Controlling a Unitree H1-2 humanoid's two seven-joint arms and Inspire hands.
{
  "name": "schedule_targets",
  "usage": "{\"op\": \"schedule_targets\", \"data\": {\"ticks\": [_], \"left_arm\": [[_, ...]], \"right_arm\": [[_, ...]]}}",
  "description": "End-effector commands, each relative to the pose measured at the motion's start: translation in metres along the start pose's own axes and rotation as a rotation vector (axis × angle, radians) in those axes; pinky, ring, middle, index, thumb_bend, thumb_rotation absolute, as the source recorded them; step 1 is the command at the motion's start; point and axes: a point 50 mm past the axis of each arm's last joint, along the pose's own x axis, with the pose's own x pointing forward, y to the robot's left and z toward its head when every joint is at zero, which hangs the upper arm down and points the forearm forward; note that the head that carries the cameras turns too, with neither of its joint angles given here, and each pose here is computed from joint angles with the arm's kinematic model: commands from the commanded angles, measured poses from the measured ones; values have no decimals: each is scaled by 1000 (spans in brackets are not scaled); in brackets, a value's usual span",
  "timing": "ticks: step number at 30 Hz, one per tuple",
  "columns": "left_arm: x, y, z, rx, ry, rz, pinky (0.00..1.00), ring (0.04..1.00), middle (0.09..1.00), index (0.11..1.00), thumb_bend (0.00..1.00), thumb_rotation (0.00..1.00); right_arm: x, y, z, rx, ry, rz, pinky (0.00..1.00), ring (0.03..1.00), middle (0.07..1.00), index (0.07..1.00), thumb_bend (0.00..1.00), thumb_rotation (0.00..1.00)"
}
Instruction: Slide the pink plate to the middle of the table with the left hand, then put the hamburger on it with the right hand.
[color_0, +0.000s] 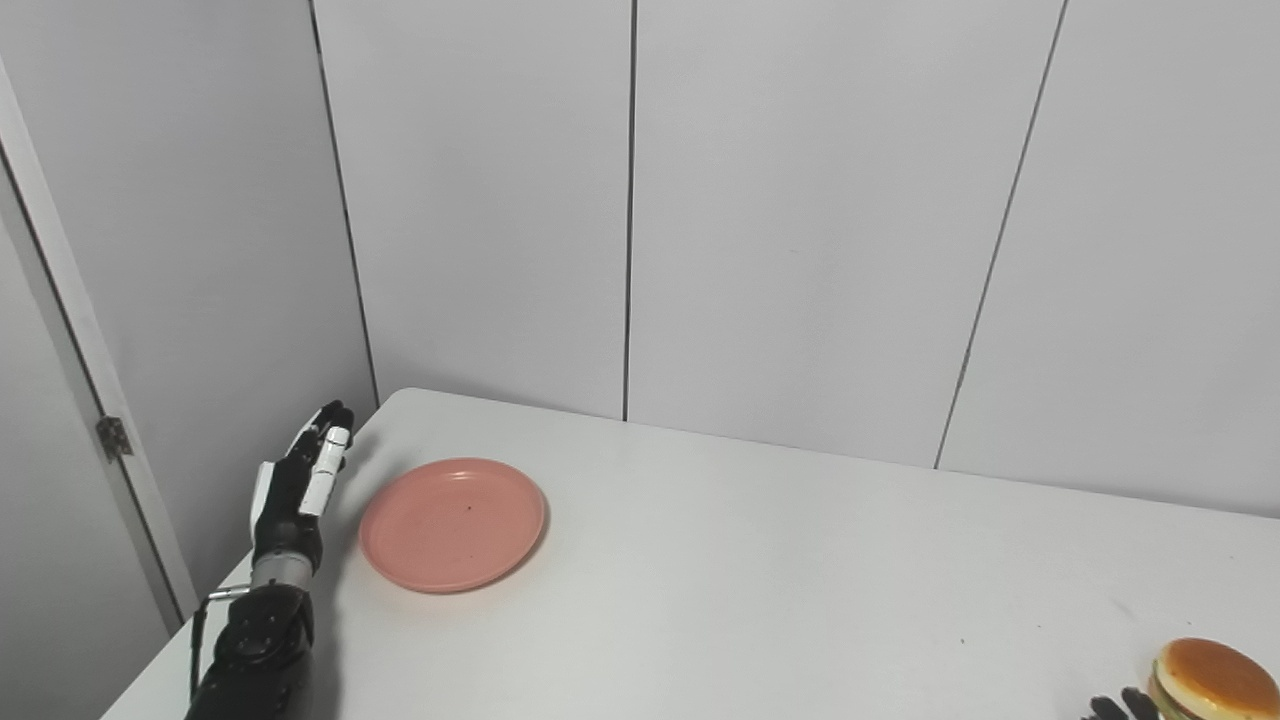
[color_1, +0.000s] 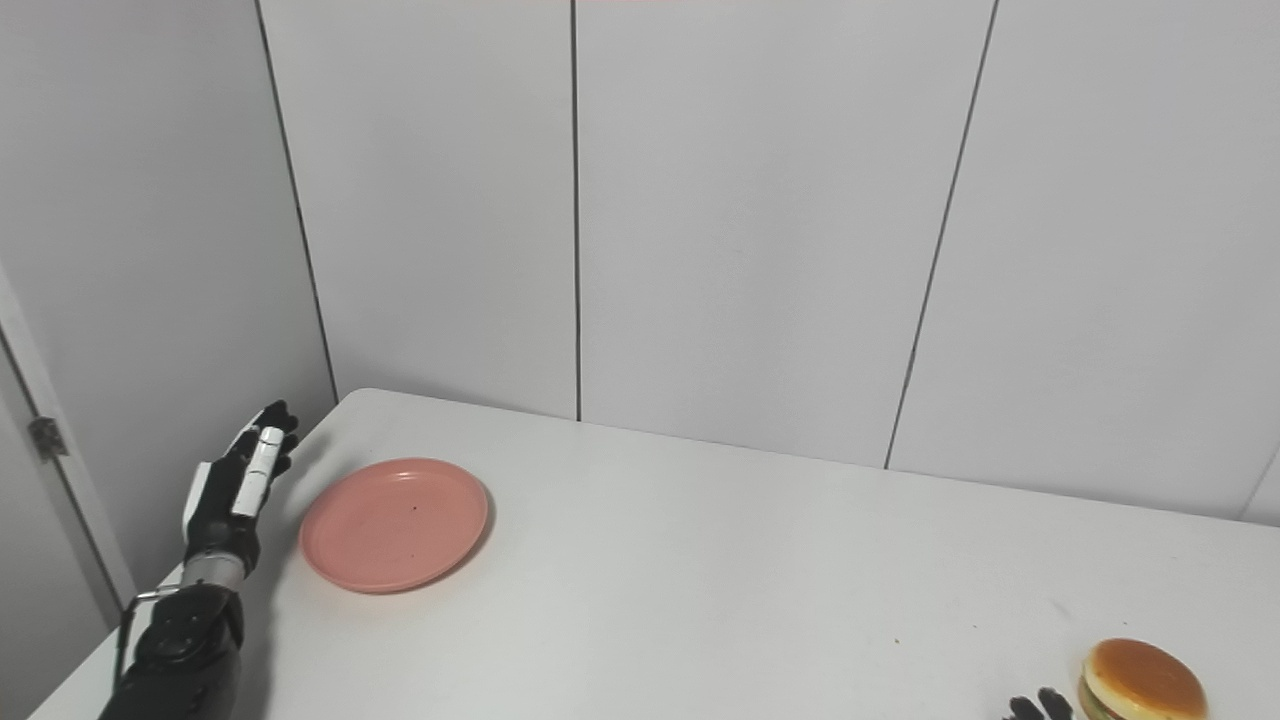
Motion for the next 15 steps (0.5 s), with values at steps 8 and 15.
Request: {"op": "schedule_targets", "data": {"ticks": [8,15], "left_arm": [[20,7,11,-22,-50,14,909,914,895,854,698,846],[12,-10,-3,5,-28,-60,880,913,905,880,723,885]], "right_arm": [[-18,3,-25,19,162,2,969,945,939,974,899,1000],[-19,4,-23,10,164,10,958,934,928,970,903,1000]]}}
